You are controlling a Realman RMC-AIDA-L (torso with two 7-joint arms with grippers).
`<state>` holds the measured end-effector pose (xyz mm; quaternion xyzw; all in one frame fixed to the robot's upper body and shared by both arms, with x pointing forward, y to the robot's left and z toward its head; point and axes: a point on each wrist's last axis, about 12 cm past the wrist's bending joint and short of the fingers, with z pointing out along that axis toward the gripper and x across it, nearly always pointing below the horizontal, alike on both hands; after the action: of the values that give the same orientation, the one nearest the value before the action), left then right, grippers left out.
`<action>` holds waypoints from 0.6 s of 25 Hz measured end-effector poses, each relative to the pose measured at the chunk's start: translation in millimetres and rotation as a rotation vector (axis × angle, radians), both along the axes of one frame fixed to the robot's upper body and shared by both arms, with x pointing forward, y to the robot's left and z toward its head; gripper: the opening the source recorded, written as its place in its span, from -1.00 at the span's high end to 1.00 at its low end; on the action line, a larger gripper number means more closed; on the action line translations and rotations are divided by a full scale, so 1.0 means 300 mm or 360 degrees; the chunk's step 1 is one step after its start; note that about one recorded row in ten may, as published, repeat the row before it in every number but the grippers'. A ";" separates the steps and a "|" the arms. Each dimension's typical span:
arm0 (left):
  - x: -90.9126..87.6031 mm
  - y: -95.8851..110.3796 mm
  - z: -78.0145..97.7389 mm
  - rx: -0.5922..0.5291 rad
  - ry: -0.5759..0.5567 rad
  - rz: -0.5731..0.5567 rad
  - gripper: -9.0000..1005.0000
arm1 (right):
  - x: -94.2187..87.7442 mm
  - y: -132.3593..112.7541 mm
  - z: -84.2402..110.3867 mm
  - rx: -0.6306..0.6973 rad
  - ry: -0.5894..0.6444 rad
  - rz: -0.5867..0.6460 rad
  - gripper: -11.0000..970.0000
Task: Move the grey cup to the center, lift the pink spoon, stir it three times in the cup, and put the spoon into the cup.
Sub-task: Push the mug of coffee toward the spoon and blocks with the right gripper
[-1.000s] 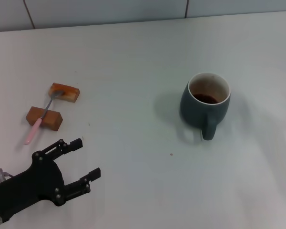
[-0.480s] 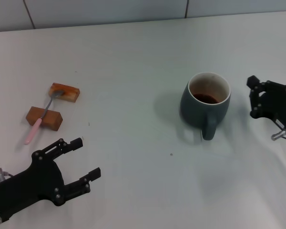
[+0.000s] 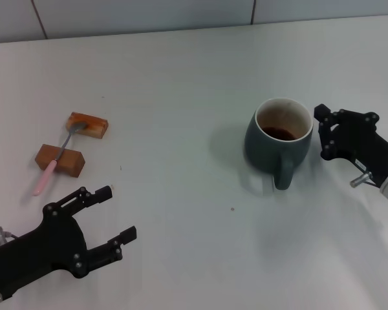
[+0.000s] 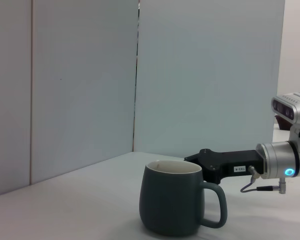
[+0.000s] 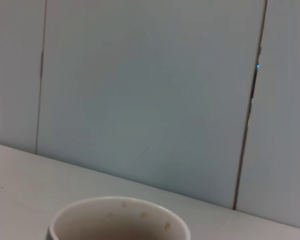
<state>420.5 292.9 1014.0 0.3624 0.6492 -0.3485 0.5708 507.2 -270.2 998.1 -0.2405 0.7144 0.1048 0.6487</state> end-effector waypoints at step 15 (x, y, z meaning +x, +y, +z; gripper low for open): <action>0.005 0.004 0.003 -0.0002 -0.0009 0.0017 -0.60 | 0.047 0.125 0.014 0.0037 0.0041 0.0176 0.98</action>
<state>422.0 294.0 1014.9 0.3595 0.6492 -0.3450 0.5747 521.4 -232.6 1002.3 -0.2707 0.7070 0.1518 0.6354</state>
